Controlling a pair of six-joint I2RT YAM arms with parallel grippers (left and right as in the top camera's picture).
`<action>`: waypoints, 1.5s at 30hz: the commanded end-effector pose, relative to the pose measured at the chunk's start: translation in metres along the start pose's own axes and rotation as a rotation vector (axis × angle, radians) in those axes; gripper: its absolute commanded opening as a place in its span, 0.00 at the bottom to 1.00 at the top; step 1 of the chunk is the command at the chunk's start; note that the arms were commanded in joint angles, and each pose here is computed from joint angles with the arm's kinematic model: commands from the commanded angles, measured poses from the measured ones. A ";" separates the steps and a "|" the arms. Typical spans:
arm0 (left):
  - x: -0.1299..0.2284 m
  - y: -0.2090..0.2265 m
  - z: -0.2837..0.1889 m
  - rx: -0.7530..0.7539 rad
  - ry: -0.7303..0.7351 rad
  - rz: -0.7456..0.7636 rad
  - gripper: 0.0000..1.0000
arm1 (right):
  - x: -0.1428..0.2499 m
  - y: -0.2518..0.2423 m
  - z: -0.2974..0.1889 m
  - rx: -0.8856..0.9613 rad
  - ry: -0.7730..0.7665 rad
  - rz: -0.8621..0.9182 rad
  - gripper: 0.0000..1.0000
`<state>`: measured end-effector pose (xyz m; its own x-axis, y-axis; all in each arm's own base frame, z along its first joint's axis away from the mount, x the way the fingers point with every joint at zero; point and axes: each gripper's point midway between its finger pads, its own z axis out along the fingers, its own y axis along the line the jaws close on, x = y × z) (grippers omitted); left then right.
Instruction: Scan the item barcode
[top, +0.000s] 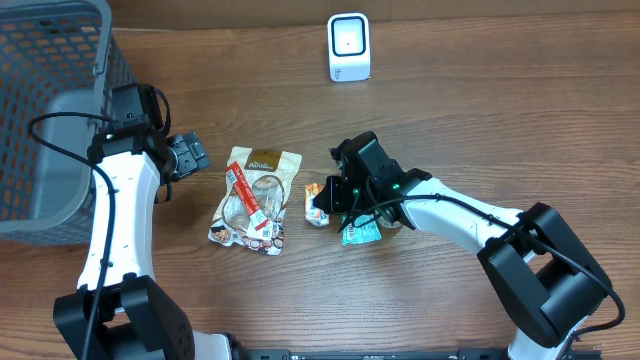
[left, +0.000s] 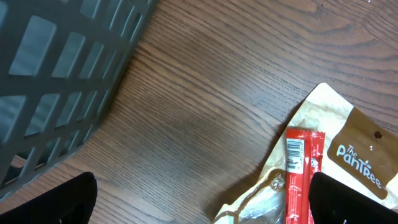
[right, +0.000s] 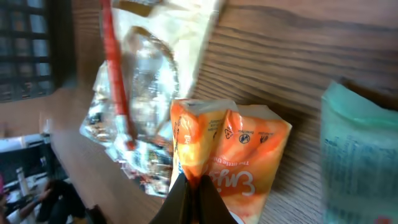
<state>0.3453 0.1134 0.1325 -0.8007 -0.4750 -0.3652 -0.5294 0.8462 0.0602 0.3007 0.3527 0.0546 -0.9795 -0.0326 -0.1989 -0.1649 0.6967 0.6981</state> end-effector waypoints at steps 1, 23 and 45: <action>-0.003 0.001 -0.004 -0.009 -0.016 0.011 1.00 | -0.004 0.044 -0.011 -0.181 0.011 -0.056 0.04; -0.003 0.001 -0.004 -0.009 -0.016 0.011 1.00 | 0.022 0.014 0.032 -0.250 0.142 0.120 0.03; -0.003 0.001 -0.004 -0.009 -0.016 0.011 1.00 | 0.023 0.009 0.031 -0.249 0.139 0.048 0.25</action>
<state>0.3452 0.1135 0.1325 -0.8006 -0.4750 -0.3653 -0.5295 0.8461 0.0605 0.2793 0.3810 0.0324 -0.9923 -0.1053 -0.0656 -0.1107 0.5128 0.8514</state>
